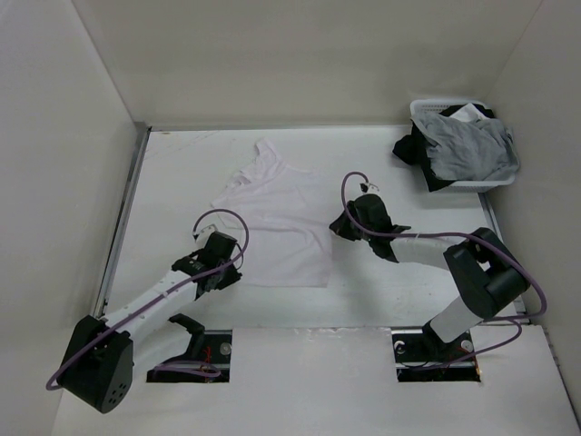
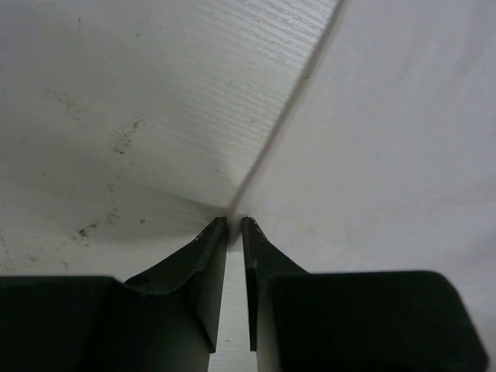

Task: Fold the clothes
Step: Flatten the tank top out, then fold the tank top

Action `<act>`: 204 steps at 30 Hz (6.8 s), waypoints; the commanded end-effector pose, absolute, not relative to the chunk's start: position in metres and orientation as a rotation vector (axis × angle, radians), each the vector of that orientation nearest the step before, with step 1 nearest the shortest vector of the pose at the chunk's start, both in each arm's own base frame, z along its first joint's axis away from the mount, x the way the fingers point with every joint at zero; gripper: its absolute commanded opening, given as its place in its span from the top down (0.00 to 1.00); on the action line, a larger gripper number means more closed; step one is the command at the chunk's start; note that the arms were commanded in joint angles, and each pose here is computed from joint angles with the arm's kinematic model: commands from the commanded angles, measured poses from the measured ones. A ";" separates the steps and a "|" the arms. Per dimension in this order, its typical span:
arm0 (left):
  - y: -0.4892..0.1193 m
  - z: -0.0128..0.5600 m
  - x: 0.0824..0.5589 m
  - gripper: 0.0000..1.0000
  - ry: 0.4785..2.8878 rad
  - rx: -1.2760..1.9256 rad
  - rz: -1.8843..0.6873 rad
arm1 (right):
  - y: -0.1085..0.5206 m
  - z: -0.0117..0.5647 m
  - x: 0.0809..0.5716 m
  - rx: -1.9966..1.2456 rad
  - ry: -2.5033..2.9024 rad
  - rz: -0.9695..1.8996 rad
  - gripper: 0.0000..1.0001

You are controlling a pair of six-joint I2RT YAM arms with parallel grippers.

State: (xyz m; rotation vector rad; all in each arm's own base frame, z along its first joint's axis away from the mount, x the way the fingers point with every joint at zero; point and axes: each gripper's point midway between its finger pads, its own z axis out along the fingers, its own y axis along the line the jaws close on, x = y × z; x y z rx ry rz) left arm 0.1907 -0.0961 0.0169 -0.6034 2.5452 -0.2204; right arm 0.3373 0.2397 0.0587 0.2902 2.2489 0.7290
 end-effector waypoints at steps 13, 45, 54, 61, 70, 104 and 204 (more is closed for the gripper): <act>-0.109 0.142 0.227 1.00 2.161 -0.542 -0.524 | 0.228 0.144 0.290 0.191 2.125 0.795 0.96; -0.054 0.195 0.289 1.00 1.845 -0.742 -0.570 | 0.286 0.192 0.274 -0.131 2.187 0.760 0.97; -0.047 0.199 0.274 1.00 1.837 -0.741 -0.536 | 0.257 0.230 0.221 -0.132 2.137 0.801 0.96; -0.043 0.167 0.279 1.00 1.902 -0.766 -0.483 | 0.298 0.158 0.277 -0.187 2.280 0.776 0.96; -0.027 0.151 0.285 1.00 1.903 -0.834 -0.418 | 0.358 0.150 0.404 -0.120 2.264 0.830 0.96; -0.050 0.150 0.275 0.99 1.903 -0.741 -0.489 | 0.299 0.042 0.253 0.111 2.330 0.855 0.68; -0.029 0.193 0.185 0.98 1.798 -0.842 -0.480 | 0.245 0.135 0.088 -0.072 2.312 1.072 0.98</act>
